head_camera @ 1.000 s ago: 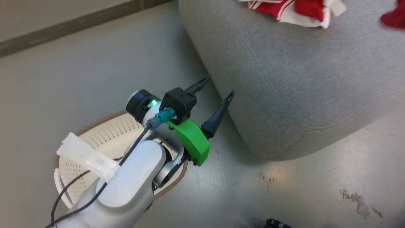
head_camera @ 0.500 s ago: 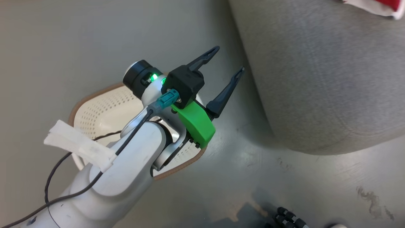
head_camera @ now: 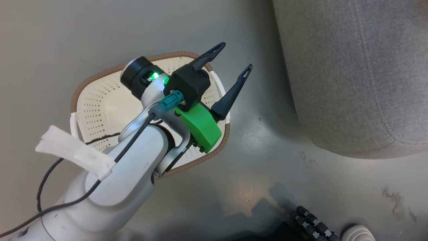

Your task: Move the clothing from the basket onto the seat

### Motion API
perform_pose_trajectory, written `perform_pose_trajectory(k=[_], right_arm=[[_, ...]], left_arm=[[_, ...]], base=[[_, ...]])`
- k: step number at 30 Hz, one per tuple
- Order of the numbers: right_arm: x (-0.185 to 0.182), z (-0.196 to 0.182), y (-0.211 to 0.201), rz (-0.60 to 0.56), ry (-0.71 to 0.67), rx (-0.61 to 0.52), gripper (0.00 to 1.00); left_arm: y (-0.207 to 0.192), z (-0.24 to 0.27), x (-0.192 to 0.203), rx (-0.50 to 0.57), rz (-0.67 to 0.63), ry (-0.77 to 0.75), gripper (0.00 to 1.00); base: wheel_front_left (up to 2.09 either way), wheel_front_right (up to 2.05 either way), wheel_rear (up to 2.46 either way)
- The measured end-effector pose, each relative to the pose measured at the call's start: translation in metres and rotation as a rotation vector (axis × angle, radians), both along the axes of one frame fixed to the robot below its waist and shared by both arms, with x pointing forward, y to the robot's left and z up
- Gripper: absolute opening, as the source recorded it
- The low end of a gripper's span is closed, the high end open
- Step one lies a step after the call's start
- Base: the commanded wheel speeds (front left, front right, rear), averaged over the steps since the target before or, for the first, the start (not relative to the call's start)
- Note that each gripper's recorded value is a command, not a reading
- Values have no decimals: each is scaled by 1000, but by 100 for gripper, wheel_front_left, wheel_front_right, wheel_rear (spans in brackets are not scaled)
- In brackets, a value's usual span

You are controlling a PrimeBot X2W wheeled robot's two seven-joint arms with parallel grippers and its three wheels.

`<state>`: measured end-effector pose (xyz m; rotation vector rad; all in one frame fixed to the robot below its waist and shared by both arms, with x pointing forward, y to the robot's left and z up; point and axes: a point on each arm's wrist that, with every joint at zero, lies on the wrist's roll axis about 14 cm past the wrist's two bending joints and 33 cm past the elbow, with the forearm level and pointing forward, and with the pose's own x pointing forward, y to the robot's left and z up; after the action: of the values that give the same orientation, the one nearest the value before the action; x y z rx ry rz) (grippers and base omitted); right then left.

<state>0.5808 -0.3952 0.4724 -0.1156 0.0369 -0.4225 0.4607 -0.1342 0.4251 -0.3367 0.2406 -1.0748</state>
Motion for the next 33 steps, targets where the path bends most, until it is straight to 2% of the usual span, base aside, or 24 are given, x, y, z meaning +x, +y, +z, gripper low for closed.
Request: perform_pose_trajectory(k=[4,10,11,12,13,23,33], right_arm=[[-19,-32,-11,-44,91,17,0],[-24,-44,-6,-41,117,37,0],[-25,-45,-5,-35,121,40,19],[-26,-46,-5,-31,125,41,66],[-27,-45,-5,-28,126,43,100],[-51,-53,6,5,152,94,100],[-98,-32,2,3,125,71,100]], left_arm=[[-1,-3,0,-4,-4,7,100],[0,-6,2,2,-6,4,100],[-1,-7,2,3,-8,3,100],[-1,-6,2,2,-10,2,100],[-2,-5,2,-1,-11,0,100],[-10,1,3,-9,-31,-25,100],[-27,13,-4,-47,-62,-32,100]], base=[[0,0,0],[0,0,0],[0,0,0],[0,0,0],[0,0,0],[0,0,0],[0,0,0]])
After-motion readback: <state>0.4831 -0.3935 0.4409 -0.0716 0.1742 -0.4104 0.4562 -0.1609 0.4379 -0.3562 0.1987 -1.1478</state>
